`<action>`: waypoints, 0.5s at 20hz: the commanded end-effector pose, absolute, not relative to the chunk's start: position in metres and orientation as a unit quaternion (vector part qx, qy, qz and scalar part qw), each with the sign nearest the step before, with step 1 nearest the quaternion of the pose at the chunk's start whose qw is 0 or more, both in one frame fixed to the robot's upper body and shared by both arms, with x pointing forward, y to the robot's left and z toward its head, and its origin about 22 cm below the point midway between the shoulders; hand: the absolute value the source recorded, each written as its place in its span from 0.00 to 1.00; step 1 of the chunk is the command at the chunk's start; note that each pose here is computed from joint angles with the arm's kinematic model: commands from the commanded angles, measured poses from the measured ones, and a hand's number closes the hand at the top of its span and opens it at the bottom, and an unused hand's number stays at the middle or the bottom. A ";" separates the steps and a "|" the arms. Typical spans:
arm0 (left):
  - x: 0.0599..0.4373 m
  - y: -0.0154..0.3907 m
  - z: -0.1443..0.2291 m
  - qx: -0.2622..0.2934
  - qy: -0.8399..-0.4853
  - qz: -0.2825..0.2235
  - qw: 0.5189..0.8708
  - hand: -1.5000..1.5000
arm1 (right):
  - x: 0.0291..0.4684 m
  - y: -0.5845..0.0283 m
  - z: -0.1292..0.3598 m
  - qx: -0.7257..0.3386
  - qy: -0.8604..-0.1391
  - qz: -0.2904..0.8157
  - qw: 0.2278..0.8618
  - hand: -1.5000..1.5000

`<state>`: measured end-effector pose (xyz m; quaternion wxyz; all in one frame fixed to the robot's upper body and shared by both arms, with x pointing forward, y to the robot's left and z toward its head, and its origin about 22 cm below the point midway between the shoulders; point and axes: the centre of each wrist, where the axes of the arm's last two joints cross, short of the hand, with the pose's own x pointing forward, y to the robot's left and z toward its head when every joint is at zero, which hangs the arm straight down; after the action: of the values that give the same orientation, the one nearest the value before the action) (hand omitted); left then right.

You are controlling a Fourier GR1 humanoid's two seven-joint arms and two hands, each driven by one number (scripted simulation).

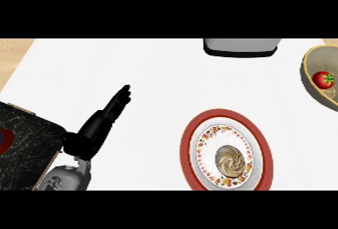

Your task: Pick the tomato from the plate and place it in the bowl

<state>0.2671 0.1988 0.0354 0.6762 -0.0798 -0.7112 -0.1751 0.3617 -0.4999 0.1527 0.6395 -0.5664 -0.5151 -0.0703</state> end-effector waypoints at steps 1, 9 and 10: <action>0.263 0.203 0.031 -0.078 -0.712 -0.175 0.676 0.50 | 0.343 -0.520 0.148 -0.547 -0.528 -0.147 0.633 0.00; 0.270 0.201 0.034 -0.074 -0.710 -0.161 0.682 0.50 | 0.246 -0.597 0.147 -0.560 -0.536 -0.204 0.597 0.00; 0.257 0.197 0.031 -0.080 -0.707 -0.162 0.684 0.50 | 0.238 -0.599 0.138 -0.552 -0.539 -0.217 0.598 0.00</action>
<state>0.2649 0.2013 0.0336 0.6811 -0.0767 -0.7090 -0.1659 0.2781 -0.5752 0.1451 0.6144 -0.5546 -0.5281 -0.1897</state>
